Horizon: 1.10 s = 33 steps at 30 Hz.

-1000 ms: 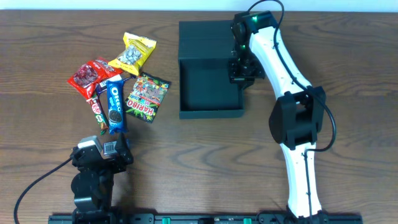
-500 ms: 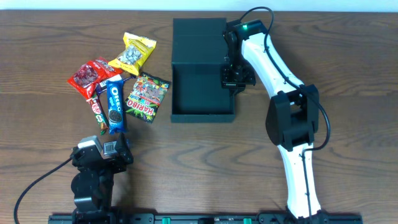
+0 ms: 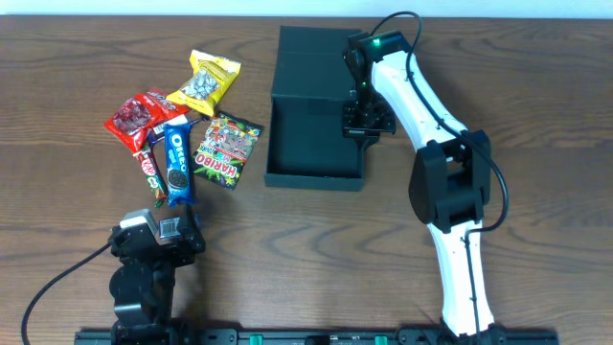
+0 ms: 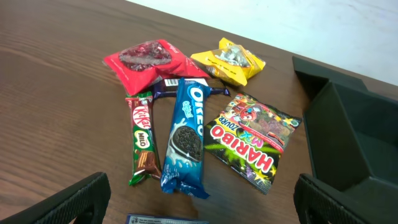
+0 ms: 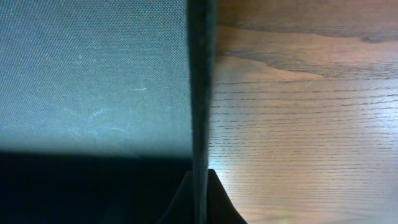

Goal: Pack container

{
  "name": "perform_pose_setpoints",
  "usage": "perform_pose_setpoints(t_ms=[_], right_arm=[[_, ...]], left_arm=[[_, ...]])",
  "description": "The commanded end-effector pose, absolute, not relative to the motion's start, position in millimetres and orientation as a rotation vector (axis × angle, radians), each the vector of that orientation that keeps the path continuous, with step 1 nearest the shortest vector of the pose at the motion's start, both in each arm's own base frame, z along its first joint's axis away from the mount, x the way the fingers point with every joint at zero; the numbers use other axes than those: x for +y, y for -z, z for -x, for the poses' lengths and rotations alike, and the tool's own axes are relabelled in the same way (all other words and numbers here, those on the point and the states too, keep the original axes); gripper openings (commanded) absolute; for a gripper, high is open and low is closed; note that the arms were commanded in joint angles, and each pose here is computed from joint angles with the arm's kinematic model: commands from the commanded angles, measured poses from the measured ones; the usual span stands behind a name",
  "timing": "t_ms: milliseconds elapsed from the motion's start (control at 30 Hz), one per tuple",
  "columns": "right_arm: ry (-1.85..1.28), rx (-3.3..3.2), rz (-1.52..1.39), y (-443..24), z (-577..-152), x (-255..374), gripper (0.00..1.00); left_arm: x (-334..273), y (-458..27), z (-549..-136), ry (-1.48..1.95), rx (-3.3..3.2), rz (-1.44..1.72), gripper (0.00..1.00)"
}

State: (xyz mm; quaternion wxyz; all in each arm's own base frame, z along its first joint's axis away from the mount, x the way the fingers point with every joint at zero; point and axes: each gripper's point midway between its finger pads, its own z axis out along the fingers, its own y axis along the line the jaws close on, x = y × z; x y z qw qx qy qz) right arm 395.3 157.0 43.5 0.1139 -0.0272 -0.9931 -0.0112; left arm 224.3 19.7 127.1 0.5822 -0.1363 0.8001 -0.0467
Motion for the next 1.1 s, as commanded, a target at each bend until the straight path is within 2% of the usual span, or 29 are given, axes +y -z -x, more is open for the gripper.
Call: perform_pose_setpoints(t_ms=[0, 333, 367, 433, 467, 533, 633, 733, 833, 900, 1067], right_arm=[[-0.074, -2.922, 0.01, -42, -395, 144, 0.02], [-0.072, -2.912, -0.024, -42, -393, 143, 0.02], [-0.072, -2.912, -0.025, -42, -392, 143, 0.07], [-0.072, -2.912, -0.028, -42, -392, 144, 0.66], [-0.073, -2.911, -0.021, -42, -392, 144, 0.84], [-0.078, -2.907, 0.003, -48, -391, 143, 0.99], [-0.059, -2.949, 0.018, -76, -396, 142, 0.99], [0.012, -3.085, -0.004, -125, -410, 147, 0.99], [0.124, -3.287, -0.069, -195, -421, 150, 0.99], [0.228, -3.467, -0.131, -259, -421, 150, 0.99], [0.361, -3.709, -0.262, -350, -398, 142, 0.99]], left_arm=[[23, -117, -224, 0.084, 1.89, 0.321, 0.95], [23, -117, -224, 0.084, 1.89, 0.321, 0.95], [23, -117, -224, 0.084, 1.89, 0.321, 0.95], [23, -117, -224, 0.084, 1.89, 0.321, 0.95], [23, -117, -224, 0.085, 1.89, 0.32, 0.95], [23, -117, -224, 0.084, 1.89, 0.321, 0.95], [23, -117, -224, 0.084, 1.89, 0.321, 0.95], [23, -117, -224, 0.084, 1.89, 0.321, 0.95], [23, -117, -224, 0.084, 1.89, 0.321, 0.95], [23, -117, -224, 0.084, 1.89, 0.321, 0.95], [23, -117, -224, 0.084, 1.89, 0.321, 0.95]])
